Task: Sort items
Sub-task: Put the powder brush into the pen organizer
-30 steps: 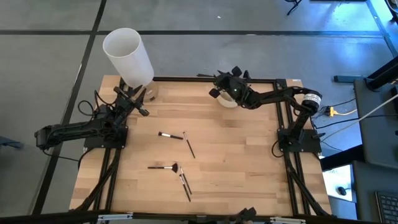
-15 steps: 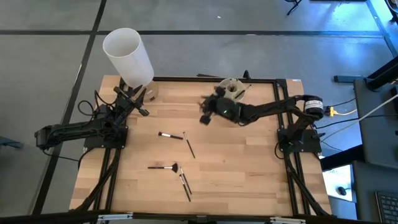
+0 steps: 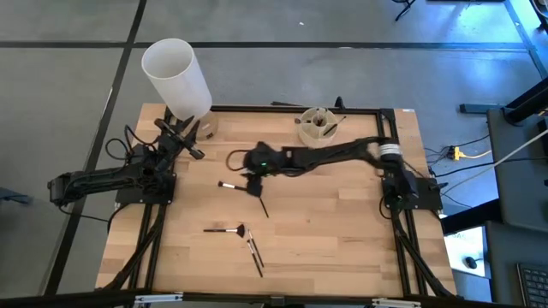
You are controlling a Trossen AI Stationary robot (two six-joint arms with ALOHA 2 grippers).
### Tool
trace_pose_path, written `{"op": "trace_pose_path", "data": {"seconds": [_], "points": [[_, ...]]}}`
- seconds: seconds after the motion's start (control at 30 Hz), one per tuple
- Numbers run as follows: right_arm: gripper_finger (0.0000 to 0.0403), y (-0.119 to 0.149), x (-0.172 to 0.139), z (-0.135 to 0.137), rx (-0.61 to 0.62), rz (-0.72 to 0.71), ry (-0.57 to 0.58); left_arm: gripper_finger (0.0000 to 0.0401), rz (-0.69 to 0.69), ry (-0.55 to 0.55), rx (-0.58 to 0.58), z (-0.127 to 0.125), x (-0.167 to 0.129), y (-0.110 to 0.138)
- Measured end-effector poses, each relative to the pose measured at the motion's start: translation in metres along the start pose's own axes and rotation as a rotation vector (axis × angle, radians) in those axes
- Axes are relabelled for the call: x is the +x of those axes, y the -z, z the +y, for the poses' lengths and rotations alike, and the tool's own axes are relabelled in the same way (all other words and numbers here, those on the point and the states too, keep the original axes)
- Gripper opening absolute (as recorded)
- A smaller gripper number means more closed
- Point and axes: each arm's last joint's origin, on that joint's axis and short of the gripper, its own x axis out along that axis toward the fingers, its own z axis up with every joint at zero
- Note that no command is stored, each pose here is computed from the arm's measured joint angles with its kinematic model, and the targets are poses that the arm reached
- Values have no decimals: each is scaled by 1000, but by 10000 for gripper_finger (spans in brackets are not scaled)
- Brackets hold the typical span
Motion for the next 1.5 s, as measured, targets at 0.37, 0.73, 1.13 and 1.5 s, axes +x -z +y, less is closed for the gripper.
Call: {"op": "trace_pose_path", "data": {"seconds": [0.37, 0.73, 1.13, 1.5], "points": [[167, -15, 88, 11, -118, -39, -65, 95, 31, -38, 28, 4, 2, 4], [247, 11, 123, 18, -112, 28, -126, 95, 20, -6, -11, 6, 3, 6], [23, 10, 123, 17, -67, 26, -123, 95, 19, -7, -9, 6, 4, 6], [8, -52, 54, 59, -278, -111, 125, 95, 55, 9, 9, 4, 4, 10]]}}
